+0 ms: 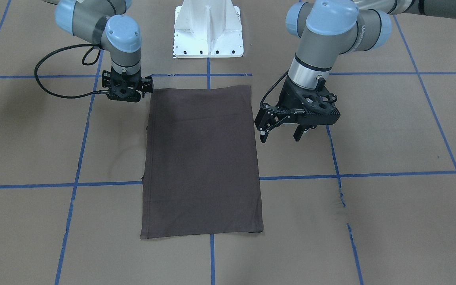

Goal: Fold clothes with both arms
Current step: 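Lower the left gripper to the shirt's near corner while the right gripper moves to mid-edge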

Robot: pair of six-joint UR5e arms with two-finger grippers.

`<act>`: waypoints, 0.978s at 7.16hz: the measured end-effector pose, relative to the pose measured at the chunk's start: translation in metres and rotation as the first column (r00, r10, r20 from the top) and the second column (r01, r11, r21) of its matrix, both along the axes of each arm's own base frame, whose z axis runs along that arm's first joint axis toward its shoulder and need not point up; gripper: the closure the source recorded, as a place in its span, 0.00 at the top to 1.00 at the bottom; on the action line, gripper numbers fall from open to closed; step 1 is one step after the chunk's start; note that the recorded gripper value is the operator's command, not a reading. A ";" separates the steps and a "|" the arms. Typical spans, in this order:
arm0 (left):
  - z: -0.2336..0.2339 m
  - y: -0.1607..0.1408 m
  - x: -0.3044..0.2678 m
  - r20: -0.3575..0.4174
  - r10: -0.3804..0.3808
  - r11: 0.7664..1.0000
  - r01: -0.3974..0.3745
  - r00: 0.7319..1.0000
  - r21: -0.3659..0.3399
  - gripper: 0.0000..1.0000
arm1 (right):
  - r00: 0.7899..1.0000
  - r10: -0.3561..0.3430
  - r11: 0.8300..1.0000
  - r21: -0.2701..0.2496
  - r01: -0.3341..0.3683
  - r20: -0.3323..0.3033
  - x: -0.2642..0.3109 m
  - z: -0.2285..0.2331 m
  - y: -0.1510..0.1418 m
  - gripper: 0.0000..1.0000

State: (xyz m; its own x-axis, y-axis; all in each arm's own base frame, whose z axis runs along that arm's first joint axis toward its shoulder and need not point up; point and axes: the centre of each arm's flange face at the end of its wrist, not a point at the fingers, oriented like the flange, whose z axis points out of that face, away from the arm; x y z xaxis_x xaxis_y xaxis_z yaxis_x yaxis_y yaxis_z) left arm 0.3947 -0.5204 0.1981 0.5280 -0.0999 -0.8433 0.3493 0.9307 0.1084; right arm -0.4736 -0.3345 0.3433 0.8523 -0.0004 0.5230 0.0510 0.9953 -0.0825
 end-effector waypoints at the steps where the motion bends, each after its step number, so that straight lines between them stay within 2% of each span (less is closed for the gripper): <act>1: -0.002 0.002 -0.001 -0.003 0.001 1.000 -0.001 1.000 0.003 1.00 | 0.999 0.013 1.000 0.018 -0.014 0.035 0.010 -0.016 -0.012 1.00; 2: 0.002 0.008 0.004 -0.005 0.007 1.000 -0.007 1.000 -0.009 1.00 | 0.997 0.031 0.999 0.040 -0.034 0.077 0.016 -0.038 -0.024 1.00; 3: 0.011 0.029 0.020 -0.018 0.021 0.998 -0.021 1.000 -0.053 1.00 | 0.990 0.043 0.996 0.069 -0.053 0.136 0.023 -0.062 -0.031 1.00; 4: 0.019 0.065 0.049 -0.046 0.023 0.990 -0.029 0.999 -0.139 1.00 | 0.978 0.050 0.993 0.097 -0.070 0.202 0.029 -0.082 -0.033 1.00; 5: 0.025 0.112 0.084 -0.070 0.007 0.970 -0.023 0.998 -0.241 1.00 | 0.966 0.052 0.990 0.114 -0.083 0.252 0.034 -0.095 -0.033 1.00; 7: 0.029 0.191 0.134 -0.066 -0.015 0.935 -0.009 0.998 -0.354 1.00 | 0.955 0.053 0.989 0.119 -0.092 0.293 0.040 -0.107 -0.030 1.00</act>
